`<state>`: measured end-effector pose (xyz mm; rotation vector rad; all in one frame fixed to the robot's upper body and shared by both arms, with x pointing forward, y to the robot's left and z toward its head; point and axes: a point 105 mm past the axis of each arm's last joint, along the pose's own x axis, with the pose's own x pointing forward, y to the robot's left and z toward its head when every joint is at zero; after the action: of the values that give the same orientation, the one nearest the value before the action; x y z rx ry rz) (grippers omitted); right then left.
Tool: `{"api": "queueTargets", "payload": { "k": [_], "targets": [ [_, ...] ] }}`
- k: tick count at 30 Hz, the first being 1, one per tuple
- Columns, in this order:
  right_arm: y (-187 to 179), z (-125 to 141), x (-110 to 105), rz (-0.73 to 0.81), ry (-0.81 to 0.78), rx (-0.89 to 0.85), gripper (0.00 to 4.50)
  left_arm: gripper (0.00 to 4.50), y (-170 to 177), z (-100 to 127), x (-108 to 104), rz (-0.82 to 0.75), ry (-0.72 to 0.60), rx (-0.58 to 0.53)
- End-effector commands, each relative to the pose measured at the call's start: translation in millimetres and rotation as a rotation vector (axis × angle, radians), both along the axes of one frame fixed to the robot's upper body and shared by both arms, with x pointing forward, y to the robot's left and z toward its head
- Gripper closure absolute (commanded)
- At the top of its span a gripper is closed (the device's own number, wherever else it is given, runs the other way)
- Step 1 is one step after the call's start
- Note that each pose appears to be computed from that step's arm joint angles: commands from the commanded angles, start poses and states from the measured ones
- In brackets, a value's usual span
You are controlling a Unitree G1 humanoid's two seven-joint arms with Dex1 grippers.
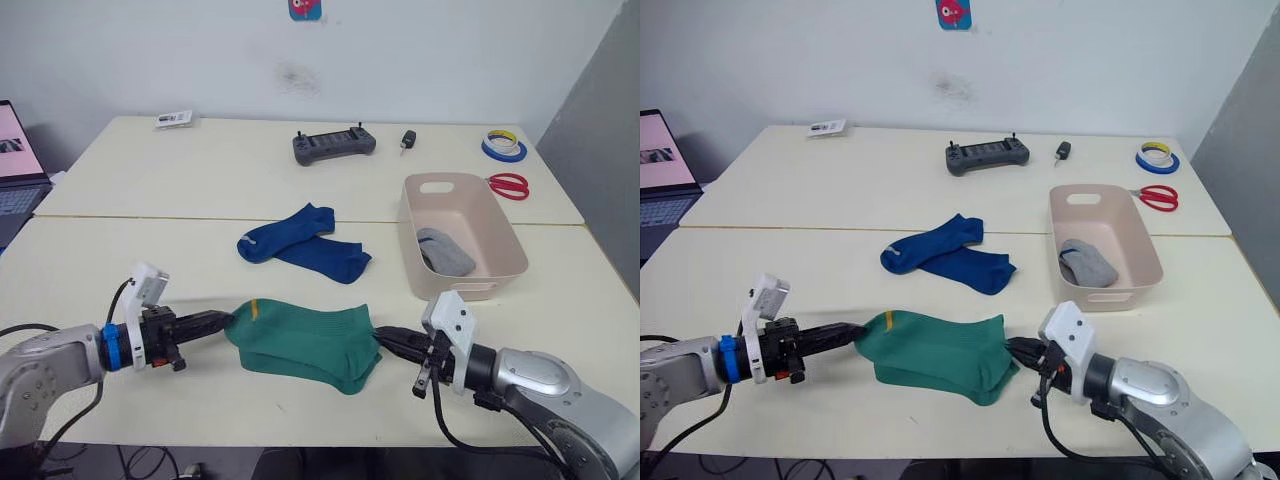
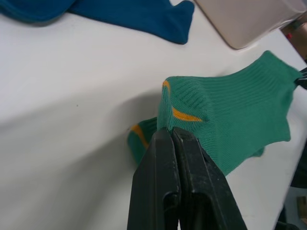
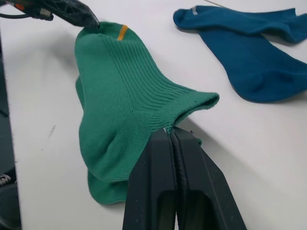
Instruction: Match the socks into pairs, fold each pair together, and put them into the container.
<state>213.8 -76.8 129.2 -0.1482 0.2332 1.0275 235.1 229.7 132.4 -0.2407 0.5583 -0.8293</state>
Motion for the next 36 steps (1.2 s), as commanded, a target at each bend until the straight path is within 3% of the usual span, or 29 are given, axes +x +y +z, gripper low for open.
{"api": "queueTargets", "payload": {
  "k": [1, 5, 12, 22, 36],
  "targets": [
    [1, 7, -9, 0.044, 0.008, 0.006, 4.48, 4.5, -5, -2, -12, -0.034, 0.032, -0.003],
    [-5, -8, -4, 0.019, 0.028, -0.071, 4.48, 4.5, -6, -28, -14, 0.003, 0.065, 0.031],
    [-3, -16, 3, 0.008, 0.012, -0.111, 4.48, 4.5, -10, -42, -3, 0.057, 0.026, 0.034],
    [-2, -16, 4, 0.003, -0.008, -0.105, 4.48, 4.5, -7, -24, 5, 0.092, -0.052, -0.027],
    [-4, -28, 10, -0.018, 0.009, -0.157, 4.48, 4.5, -7, -47, 2, 0.085, -0.005, 0.042]
  ]
}}
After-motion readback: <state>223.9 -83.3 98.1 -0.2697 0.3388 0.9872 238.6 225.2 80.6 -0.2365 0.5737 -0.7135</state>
